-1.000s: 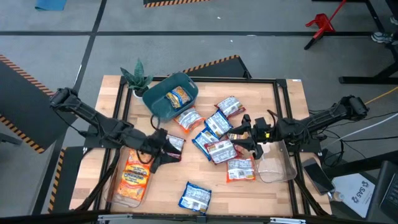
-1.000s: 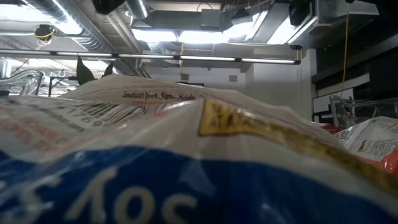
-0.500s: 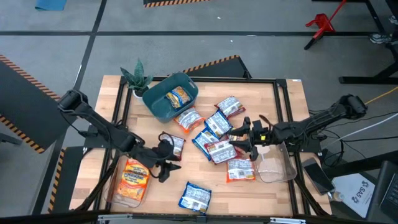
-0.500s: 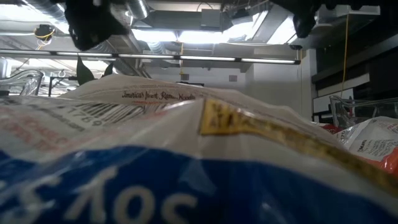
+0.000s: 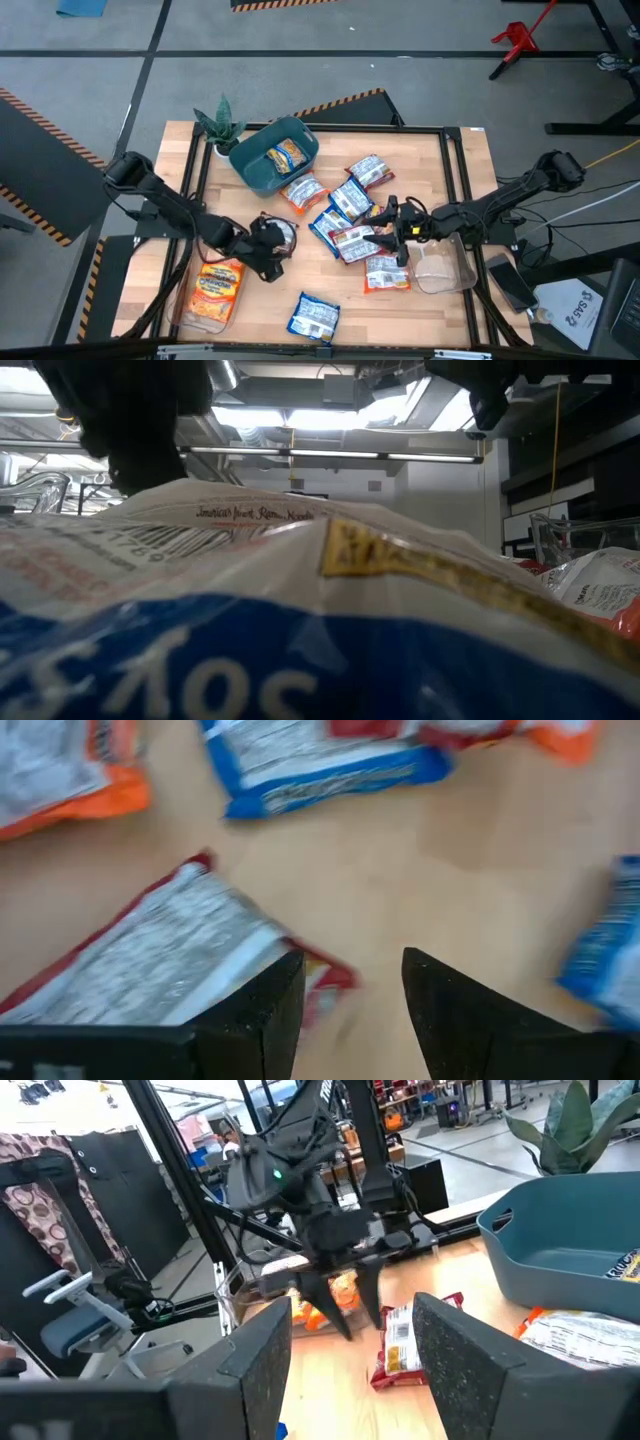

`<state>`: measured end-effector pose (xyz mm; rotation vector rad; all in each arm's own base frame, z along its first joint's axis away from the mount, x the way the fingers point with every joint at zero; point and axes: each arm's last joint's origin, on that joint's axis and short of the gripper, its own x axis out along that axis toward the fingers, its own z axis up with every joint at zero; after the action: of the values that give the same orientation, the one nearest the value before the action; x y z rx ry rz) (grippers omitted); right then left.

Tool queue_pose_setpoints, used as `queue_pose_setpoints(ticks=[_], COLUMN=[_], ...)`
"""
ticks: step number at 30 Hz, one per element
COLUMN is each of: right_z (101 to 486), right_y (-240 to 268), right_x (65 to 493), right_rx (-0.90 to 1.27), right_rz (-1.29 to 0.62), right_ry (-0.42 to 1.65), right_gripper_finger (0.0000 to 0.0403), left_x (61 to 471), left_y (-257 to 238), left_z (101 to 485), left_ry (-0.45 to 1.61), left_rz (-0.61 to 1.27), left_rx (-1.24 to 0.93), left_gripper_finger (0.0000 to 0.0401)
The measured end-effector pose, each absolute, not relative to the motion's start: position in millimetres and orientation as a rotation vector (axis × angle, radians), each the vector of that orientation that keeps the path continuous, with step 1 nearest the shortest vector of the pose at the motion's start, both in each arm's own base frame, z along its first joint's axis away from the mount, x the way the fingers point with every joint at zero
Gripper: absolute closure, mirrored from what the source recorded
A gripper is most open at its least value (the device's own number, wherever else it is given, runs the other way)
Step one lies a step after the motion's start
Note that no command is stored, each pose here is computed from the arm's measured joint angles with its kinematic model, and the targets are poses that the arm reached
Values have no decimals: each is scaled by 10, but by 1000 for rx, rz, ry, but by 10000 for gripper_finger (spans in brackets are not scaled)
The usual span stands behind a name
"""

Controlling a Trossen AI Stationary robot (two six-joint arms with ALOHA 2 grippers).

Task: Sort Maruchan noodles
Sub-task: Put the red noodle pack into the right transparent bin

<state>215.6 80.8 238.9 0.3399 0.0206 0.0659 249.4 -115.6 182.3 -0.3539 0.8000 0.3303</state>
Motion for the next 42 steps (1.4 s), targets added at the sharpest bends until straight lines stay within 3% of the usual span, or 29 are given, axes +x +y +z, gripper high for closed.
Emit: queue_pose_setpoints(ticks=[18,26,37,42], right_z=[2398,2398,2420,2382], right_y=[809,809,808,822], right_x=[2160,2160,2160,2219], right_rx=[344,344,371,361], right_rz=[67,67,68,26], right_ry=[8,8,-14,6], right_gripper_finger=[210,210,210,210], left_x=[2643,2716,3017,3131], left_y=[-706,-683,-760,-787], left_z=[1526,1471,1436,1666], left_ry=[964,979,807,763], left_rz=[521,488,248,211], left_rx=[-351,-395,-438,-394], left_gripper_finger=[239,239,239,239])
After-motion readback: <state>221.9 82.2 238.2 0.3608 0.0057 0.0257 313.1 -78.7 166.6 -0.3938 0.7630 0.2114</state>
